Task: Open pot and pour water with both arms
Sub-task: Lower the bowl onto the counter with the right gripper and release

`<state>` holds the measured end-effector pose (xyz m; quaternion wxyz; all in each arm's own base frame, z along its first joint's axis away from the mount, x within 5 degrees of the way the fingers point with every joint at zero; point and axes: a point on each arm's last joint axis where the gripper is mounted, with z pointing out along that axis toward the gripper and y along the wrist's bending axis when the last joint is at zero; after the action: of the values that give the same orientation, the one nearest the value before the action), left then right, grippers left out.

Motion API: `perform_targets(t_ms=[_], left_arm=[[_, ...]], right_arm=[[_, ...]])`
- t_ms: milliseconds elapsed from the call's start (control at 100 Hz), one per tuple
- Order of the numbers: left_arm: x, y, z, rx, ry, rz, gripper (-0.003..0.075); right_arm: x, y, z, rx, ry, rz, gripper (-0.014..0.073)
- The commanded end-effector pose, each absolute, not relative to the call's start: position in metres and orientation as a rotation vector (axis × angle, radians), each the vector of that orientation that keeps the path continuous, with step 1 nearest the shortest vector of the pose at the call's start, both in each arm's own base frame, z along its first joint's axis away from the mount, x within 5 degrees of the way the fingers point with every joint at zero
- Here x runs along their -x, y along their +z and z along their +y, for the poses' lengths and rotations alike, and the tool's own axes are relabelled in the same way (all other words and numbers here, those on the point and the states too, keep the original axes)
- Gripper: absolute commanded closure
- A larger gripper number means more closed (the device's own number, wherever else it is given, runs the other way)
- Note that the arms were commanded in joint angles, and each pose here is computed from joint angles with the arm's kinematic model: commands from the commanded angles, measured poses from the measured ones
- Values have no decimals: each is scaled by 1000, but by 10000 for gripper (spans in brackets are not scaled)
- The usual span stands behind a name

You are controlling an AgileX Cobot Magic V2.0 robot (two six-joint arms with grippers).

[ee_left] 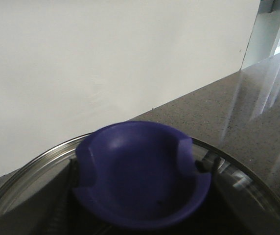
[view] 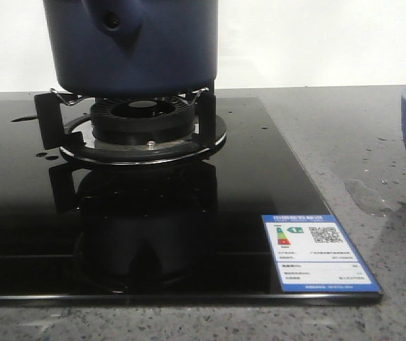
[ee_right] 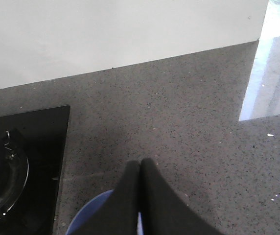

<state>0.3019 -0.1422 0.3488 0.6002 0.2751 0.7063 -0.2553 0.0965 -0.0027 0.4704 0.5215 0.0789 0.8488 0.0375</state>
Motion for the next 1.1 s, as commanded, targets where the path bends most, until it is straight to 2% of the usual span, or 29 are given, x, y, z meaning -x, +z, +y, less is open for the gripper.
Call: perform_targets(t_ms=[0,550,650,750,820,890,1090], left_arm=[[-285,380,-145,-670,-715,1509,478],[-285,357,-147,-669,-753,1584,472],[-287,355,-147,-675,-742,1587,407],[-291,355,-144,-618,-728,1605,290],[-292,356,-143,-575,-736,1610,237],[-293,358,-143,-574,-732,1603,215],[-287,376,-142,-580,-731,1545,215]], right_arm=[[-99,484,-5,-178,61,1932,658],[-100,483,-3,-178,87,1944,658],[-100,482,-3,-178,89,1949,658],[-100,482,-3,-178,89,1955,658],[-100,481,-3,-178,89,1957,658],[-100,481,-3,-178,89,1957,658],[-101,480,-3,-179,89,1966,658]])
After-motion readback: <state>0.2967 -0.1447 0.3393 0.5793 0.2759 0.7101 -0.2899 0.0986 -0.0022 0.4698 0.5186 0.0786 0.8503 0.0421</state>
